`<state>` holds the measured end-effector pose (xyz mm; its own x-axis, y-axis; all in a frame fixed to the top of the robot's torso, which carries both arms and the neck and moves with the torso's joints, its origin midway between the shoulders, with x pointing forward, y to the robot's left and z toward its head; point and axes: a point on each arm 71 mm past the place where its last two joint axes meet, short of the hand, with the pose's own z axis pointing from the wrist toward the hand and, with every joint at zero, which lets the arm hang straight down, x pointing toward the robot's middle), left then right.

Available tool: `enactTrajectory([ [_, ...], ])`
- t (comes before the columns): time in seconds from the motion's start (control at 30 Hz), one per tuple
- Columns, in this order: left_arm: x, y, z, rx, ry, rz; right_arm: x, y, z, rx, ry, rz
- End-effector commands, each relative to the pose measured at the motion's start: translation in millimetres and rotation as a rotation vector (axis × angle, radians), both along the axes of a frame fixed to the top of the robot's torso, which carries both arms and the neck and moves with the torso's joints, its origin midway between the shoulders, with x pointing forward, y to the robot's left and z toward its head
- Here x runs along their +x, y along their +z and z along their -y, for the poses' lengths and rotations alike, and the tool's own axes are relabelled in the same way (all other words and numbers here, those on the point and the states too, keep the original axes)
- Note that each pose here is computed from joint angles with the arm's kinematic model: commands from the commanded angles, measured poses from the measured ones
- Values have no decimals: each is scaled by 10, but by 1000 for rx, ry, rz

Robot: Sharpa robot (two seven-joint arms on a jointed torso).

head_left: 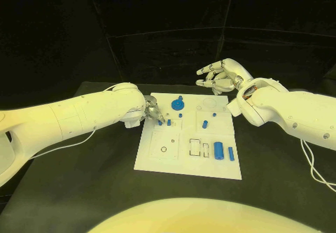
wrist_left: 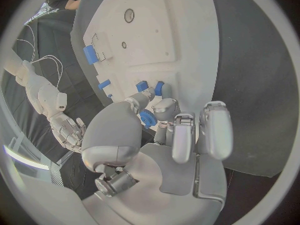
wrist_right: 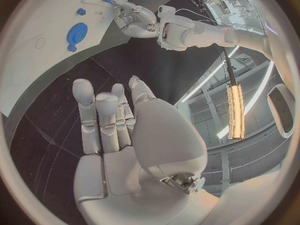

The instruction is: Assemble the parts on the task board

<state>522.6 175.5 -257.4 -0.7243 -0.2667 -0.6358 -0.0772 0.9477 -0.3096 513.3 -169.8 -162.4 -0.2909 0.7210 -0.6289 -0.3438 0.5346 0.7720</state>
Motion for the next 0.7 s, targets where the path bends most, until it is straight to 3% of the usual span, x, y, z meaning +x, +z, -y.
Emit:
enactTrajectory([
  [0.03,-15,-35,0,23,-5,-24,-2,14,-15,4,11,4],
  [0.5,0,-24,-40,10,11,-2,1,9,-10,6,9,2],
  [0.7,8,19,-79,-32,28,47,0,2,-4,6,8,0],
])
